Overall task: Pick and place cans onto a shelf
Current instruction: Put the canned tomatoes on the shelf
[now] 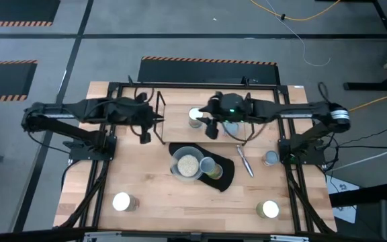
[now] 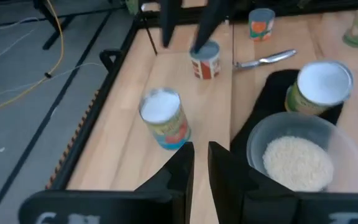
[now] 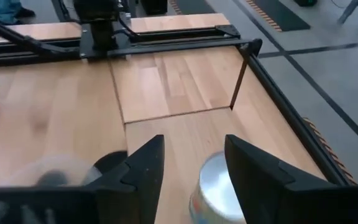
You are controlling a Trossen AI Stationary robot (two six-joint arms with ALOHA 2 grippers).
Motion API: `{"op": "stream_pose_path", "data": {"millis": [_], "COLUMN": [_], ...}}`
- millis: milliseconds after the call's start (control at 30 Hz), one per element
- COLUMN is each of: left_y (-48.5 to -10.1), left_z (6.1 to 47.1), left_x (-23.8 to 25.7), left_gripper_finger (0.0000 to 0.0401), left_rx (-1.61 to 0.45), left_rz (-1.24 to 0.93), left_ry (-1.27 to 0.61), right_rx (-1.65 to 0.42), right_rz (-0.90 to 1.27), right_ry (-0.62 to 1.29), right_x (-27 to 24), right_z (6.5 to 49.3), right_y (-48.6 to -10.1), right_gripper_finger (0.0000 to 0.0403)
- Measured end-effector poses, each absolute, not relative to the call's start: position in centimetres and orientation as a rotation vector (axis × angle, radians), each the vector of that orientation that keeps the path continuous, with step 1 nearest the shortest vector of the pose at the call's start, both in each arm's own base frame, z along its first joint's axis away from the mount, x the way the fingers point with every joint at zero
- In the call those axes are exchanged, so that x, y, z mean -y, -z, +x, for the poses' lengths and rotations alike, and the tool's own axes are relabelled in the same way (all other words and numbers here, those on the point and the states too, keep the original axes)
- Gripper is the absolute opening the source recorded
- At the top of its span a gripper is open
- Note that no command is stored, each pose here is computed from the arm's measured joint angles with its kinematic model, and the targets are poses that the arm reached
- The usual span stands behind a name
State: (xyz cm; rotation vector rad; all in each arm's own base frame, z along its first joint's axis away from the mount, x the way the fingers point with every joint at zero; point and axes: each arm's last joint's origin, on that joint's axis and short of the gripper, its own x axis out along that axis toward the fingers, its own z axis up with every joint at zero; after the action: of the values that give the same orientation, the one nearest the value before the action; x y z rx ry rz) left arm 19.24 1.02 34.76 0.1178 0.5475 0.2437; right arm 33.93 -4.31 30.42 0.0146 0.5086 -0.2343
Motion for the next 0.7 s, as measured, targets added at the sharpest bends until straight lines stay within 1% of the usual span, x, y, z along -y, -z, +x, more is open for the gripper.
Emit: {"op": "stream_pose_path", "data": {"millis": [233, 367, 467, 600, 700], "left_y": [-31.1, -29.6, -29.1, -28.9, -29.0], "left_z": [17.6, 17.3, 17.3, 17.3, 17.4], "left_x": [-0.9, -0.9, -0.9, -0.9, -0.9], "left_gripper_finger": [0.0038, 0.0041, 0.0040, 0.0037, 0.0040], "left_rx": [-0.517, -0.535, -0.536, -0.544, -0.536], "left_rz": [0.088, 0.091, 0.091, 0.092, 0.092], "left_ry": [-0.251, -0.251, -0.251, -0.251, -0.251], "right_rx": [-0.575, -0.643, -0.681, -0.709, -0.727], "right_rz": [0.013, 0.017, 0.016, 0.016, 0.001], "right_ry": [0.251, 0.257, 0.259, 0.265, 0.303], "right_x": [5.0, 5.3, 5.4, 5.6, 5.7], "right_z": [38.4, 39.7, 40.2, 40.3, 40.2], "right_y": [-28.8, -27.1, -25.9, -25.2, -25.0], "right_gripper_finger": [0.0174, 0.0174, 0.0174, 0.0174, 0.0174]}}
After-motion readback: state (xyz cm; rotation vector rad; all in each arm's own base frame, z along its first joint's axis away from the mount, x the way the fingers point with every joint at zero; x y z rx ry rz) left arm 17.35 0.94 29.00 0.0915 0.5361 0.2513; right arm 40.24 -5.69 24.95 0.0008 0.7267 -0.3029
